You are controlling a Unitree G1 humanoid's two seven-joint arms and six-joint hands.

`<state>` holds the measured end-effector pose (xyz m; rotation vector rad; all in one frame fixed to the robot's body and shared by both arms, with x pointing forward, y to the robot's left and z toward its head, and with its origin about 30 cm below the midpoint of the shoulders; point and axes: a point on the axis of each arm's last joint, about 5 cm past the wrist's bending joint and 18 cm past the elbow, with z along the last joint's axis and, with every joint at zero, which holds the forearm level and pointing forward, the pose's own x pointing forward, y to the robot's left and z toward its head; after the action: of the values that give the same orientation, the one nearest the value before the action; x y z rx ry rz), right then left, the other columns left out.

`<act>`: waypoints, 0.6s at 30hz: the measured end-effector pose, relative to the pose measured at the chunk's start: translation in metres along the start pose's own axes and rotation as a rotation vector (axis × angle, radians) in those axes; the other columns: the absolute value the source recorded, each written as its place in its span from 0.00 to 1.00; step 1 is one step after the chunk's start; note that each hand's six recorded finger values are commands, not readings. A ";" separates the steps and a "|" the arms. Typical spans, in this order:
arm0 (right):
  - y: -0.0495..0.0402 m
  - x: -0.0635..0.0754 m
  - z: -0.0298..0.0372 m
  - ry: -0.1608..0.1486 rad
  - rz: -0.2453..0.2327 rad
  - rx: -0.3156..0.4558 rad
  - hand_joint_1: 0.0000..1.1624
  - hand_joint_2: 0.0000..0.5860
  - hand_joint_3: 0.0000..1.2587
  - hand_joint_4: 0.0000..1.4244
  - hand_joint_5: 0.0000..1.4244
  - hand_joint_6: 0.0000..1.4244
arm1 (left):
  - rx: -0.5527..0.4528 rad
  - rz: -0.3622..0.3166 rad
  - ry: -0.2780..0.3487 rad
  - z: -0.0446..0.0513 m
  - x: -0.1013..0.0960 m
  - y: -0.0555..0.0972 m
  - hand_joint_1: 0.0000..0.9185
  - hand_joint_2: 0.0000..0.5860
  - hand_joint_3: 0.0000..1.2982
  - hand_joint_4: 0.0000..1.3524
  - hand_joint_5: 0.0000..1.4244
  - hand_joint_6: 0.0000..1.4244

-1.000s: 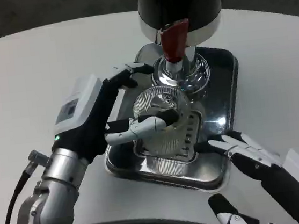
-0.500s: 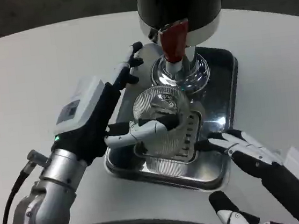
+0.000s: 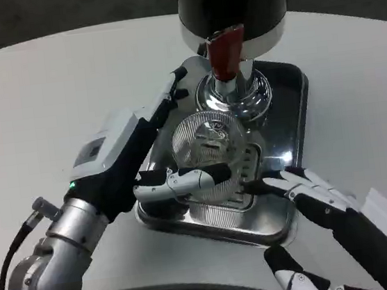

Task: Grasp the cup under the faucet to collect the drink, then remove the cup.

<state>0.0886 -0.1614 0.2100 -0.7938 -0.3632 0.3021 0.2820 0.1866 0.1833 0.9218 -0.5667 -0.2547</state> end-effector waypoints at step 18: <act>0.0003 0.000 -0.0001 0.001 -0.006 0.004 0.44 0.88 0.17 0.07 0.02 0.00 | 0.000 -0.005 0.005 -0.0006 -0.003 -0.002 0.55 0.08 0.00 0.00 0.12 0.12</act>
<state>0.0889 -0.1611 0.2097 -0.7884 -0.3641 0.2964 0.2801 0.1874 0.1808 0.9235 -0.5597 -0.2571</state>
